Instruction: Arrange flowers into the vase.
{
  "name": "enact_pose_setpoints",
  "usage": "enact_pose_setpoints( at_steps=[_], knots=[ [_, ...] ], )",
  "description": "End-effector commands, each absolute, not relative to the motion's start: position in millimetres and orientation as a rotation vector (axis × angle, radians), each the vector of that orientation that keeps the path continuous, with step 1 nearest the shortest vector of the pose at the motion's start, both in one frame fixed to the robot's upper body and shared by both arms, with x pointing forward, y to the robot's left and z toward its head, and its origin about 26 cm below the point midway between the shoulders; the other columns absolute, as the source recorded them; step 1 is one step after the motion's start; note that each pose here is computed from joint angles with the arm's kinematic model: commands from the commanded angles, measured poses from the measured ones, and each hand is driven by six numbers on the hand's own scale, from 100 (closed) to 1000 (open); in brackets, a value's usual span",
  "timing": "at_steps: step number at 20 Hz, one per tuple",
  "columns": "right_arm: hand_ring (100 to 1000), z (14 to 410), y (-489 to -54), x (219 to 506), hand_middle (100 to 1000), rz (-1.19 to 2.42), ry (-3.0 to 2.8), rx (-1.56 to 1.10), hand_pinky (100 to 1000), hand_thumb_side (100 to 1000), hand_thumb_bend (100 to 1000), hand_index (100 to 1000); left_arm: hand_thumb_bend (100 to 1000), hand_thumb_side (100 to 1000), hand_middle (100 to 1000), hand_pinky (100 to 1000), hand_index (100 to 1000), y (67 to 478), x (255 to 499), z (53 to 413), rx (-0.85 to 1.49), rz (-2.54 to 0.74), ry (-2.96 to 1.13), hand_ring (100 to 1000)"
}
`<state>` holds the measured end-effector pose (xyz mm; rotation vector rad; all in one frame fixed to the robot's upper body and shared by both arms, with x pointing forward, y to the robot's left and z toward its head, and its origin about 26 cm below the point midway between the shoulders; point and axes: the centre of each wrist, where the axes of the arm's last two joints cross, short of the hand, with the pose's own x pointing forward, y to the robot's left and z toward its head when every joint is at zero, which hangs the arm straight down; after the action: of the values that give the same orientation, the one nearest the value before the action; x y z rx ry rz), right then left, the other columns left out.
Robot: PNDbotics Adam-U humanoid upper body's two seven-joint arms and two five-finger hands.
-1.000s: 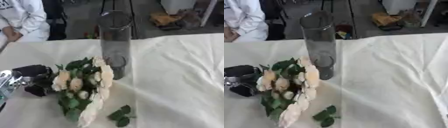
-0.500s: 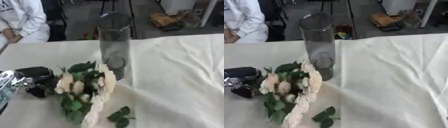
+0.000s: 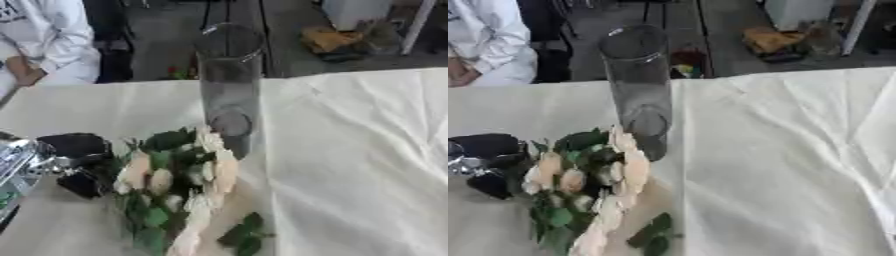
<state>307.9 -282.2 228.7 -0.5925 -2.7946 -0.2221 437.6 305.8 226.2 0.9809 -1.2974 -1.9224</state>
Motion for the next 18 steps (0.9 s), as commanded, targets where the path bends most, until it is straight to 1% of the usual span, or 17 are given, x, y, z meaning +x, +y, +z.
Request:
enact_pose_setpoints(
  at_steps=[1,2,3,6,7,8,9,10,12,13,14,15,17,18],
  knots=[
    [592,235.5,-283.2,304.7,505,-0.228,-2.818,-0.592,709,931,100,805,329,546,100,100,100,311.3,434.4,240.4,1.091,-1.897,-1.404,100],
    [592,235.7,-283.2,304.7,505,-0.228,-2.819,-0.591,709,931,100,805,348,517,100,100,100,311.6,434.8,238.7,1.105,-1.883,-1.441,100],
    [593,235.8,-283.2,304.7,505,-0.229,-2.82,-0.59,709,931,100,805,414,446,100,100,100,313.0,435.7,235.6,1.109,-1.865,-1.467,100],
    [593,235.8,-283.3,304.7,504,-0.229,-2.82,-0.589,709,931,100,804,452,381,100,100,100,318.6,439.4,225.2,1.085,-1.807,-1.487,100],
    [593,235.7,-283.4,304.7,504,-0.228,-2.818,-0.589,710,931,100,804,450,380,100,100,100,319.8,440.3,223.2,1.073,-1.792,-1.487,100],
    [593,235.5,-283.5,304.6,503,-0.228,-2.817,-0.59,710,930,100,804,425,356,100,100,100,320.7,440.8,221.9,1.063,-1.776,-1.493,100],
    [593,235.5,-283.6,304.6,503,-0.228,-2.817,-0.59,710,931,100,804,418,353,100,100,100,321.3,440.8,221.5,1.057,-1.762,-1.505,100],
    [593,235.4,-283.7,304.6,503,-0.228,-2.816,-0.591,710,930,100,803,357,312,100,100,100,321.5,440.6,221.9,1.057,-1.751,-1.521,100],
    [593,235.3,-283.8,304.6,503,-0.229,-2.815,-0.591,710,929,100,803,297,297,100,100,100,322.1,439.4,223.7,1.071,-1.739,-1.557,100],
    [593,235.4,-283.8,304.6,503,-0.229,-2.815,-0.591,710,929,100,803,290,300,100,100,100,322.6,438.7,224.3,1.08,-1.735,-1.573,100],
    [593,235.4,-283.9,304.6,504,-0.23,-2.815,-0.591,710,928,100,803,230,333,100,100,100,323.4,437.9,225.0,1.089,-1.73,-1.59,100],
    [593,235.4,-283.9,304.5,504,-0.23,-2.815,-0.591,710,928,100,803,221,338,100,100,100,324.4,437.2,225.6,1.096,-1.723,-1.607,100],
    [593,235.3,-284.0,304.5,504,-0.231,-2.814,-0.592,710,927,100,803,142,364,100,100,100,325.8,435.6,228.0,1.115,-1.699,-1.653,100],
    [594,235.0,-284.1,304.5,503,-0.232,-2.813,-0.593,711,926,100,804,100,429,100,100,100,325.9,434.6,229.8,1.127,-1.682,-1.682,100]
  ],
)
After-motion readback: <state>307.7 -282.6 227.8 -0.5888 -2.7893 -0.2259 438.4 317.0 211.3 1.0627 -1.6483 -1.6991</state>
